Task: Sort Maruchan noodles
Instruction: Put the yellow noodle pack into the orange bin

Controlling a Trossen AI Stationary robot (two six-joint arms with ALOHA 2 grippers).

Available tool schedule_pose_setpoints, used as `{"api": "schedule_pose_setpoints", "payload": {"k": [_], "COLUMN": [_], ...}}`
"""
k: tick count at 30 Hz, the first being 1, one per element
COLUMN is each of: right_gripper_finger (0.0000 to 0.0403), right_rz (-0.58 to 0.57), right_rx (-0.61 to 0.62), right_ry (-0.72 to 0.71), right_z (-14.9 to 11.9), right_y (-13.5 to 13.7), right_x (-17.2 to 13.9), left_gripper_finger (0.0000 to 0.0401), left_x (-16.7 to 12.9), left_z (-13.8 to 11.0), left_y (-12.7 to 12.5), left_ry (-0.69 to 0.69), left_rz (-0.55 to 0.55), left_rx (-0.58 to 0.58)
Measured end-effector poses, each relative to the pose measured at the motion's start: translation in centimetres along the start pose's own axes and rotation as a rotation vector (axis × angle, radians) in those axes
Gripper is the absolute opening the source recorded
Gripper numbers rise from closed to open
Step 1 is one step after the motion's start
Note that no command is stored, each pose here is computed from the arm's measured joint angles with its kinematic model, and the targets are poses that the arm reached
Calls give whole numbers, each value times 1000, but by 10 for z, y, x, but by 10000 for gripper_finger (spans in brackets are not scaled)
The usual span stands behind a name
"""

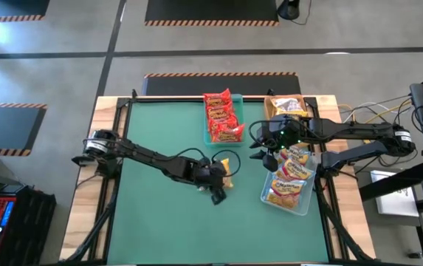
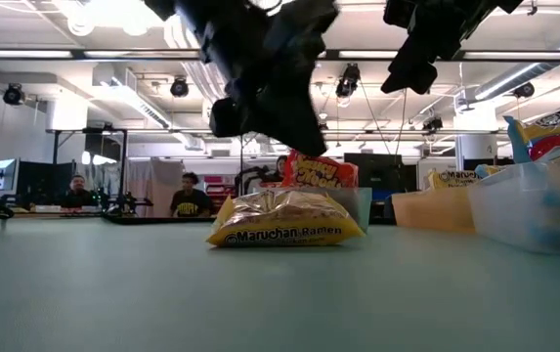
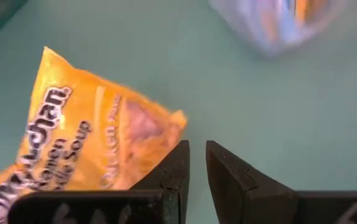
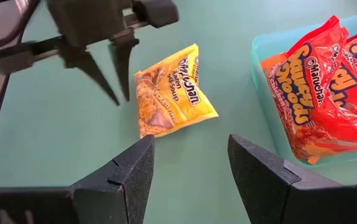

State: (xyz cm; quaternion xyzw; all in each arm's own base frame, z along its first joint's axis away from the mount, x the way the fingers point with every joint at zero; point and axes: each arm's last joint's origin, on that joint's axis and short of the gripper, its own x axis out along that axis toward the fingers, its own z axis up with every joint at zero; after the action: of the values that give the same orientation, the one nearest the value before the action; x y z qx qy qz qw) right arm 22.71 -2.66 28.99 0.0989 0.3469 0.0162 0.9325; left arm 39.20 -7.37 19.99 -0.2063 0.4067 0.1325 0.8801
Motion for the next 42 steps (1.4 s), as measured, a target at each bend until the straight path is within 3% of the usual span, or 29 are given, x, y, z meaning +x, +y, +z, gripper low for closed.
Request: {"api": "schedule_pose_setpoints", "payload": {"k": [5, 8, 10, 13, 17, 24, 30, 33, 36, 42], "right_gripper_finger": [192, 192, 192, 192, 192, 192, 192, 192, 192, 192], "right_rz": [0, 0, 0, 1, 1, 1, 0, 1, 1, 0], "right_rx": [-14, -14, -15, -17, -23, -21, -5, -3, 2, 40], "right_ry": [0, 0, -3, -9, -8, -9, -7, -7, -4, 6], "right_z": [0, 0, 0, 1, 1, 1, 1, 0, 0, -3], "right_y": [0, 0, 0, 0, 0, 0, 0, 0, 0, -1], "right_x": [0, 0, 0, 0, 0, 0, 0, 0, 1, 2], "left_gripper_finger": [36, 36, 36, 36, 36, 36, 36, 36, 36, 36], "left_x": [3, 14, 24, 37, 58, 92, 88, 80, 71, 63], "left_z": [9, 2, -5, -8, -6, 8, 13, 15, 21, 27], "left_y": [-7, -4, -1, -2, -9, -28, -41, -48, -47, -52], "left_ry": [8, 62, 94, 116, 124, 244, 465, 521, 521, 431], "left_rz": [31, 129, 214, 288, 307, 252, 315, 287, 292, 331], "left_rx": [-373, -633, -737, -796, -744, -366, -111, 36, 48, -59]}}
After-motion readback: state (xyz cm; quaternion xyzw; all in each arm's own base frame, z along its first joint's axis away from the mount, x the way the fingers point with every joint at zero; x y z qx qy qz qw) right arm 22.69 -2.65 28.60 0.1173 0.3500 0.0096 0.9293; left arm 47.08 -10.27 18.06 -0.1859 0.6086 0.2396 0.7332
